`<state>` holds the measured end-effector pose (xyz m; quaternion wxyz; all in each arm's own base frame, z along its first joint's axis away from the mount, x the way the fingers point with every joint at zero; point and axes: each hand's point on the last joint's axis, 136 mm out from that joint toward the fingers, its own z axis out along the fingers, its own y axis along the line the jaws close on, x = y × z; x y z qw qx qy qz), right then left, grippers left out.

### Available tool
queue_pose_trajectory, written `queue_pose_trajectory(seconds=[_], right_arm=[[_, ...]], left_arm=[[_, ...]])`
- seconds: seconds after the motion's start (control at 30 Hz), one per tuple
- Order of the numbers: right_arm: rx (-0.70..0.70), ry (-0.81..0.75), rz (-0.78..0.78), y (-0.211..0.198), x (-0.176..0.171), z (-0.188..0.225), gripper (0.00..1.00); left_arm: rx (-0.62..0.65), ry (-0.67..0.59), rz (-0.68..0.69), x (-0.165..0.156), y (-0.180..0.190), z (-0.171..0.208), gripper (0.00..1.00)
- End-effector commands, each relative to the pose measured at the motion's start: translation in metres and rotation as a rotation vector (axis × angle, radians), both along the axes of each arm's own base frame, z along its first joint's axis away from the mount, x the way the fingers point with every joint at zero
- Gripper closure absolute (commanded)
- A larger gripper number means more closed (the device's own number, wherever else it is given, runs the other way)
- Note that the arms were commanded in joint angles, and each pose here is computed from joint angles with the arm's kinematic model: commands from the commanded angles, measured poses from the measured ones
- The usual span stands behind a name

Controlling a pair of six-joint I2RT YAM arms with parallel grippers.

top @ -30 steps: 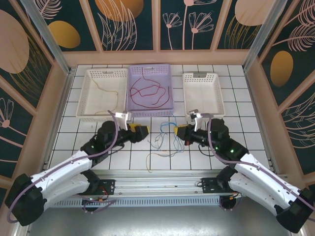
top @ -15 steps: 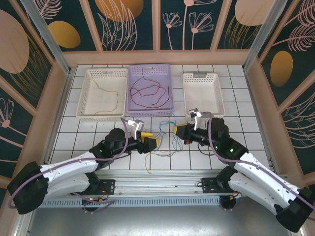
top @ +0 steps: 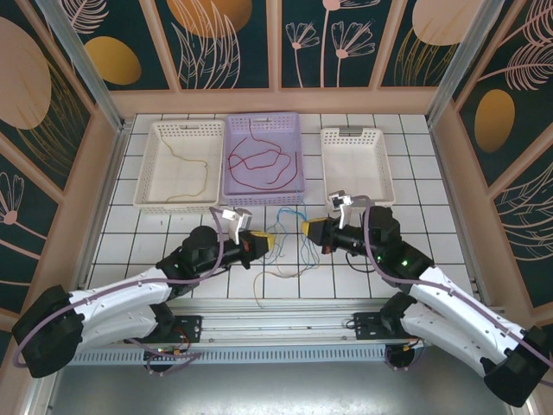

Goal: Untangle the cables

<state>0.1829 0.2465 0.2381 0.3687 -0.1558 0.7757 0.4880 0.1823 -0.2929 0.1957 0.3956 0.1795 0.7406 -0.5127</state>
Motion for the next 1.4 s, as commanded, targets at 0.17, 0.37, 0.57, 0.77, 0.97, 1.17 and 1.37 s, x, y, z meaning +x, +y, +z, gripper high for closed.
queue_pose_trajectory(seconds=[0.17,0.37,0.57,0.77,0.97,1.17,1.37], right_arm=[[-0.074,0.107,-0.126,-0.020,0.031,-0.041,1.00],[-0.111,0.138,-0.149,-0.029,0.039,-0.061,0.80],[-0.076,0.118,-0.074,-0.021,0.029,-0.053,0.57],[0.016,0.048,0.027,-0.008,0.010,-0.030,0.49],[0.048,0.002,0.154,0.029,-0.016,-0.029,0.55],[-0.016,0.030,0.108,0.040,-0.004,-0.051,0.62],[0.034,0.028,0.121,0.047,-0.003,-0.047,0.62]], left_arm=[[-0.054,-0.006,0.107,0.010,0.013,0.023,1.00],[-0.007,0.084,0.257,0.029,0.028,0.011,1.00],[-0.027,0.122,0.305,0.033,0.032,0.014,1.00],[-0.076,0.135,0.275,0.032,0.025,0.029,1.00],[-0.131,0.136,0.243,0.030,0.020,0.044,1.00],[-0.172,0.137,0.201,0.023,0.016,0.056,1.00],[-0.198,0.137,0.161,0.018,0.012,0.063,1.00]])
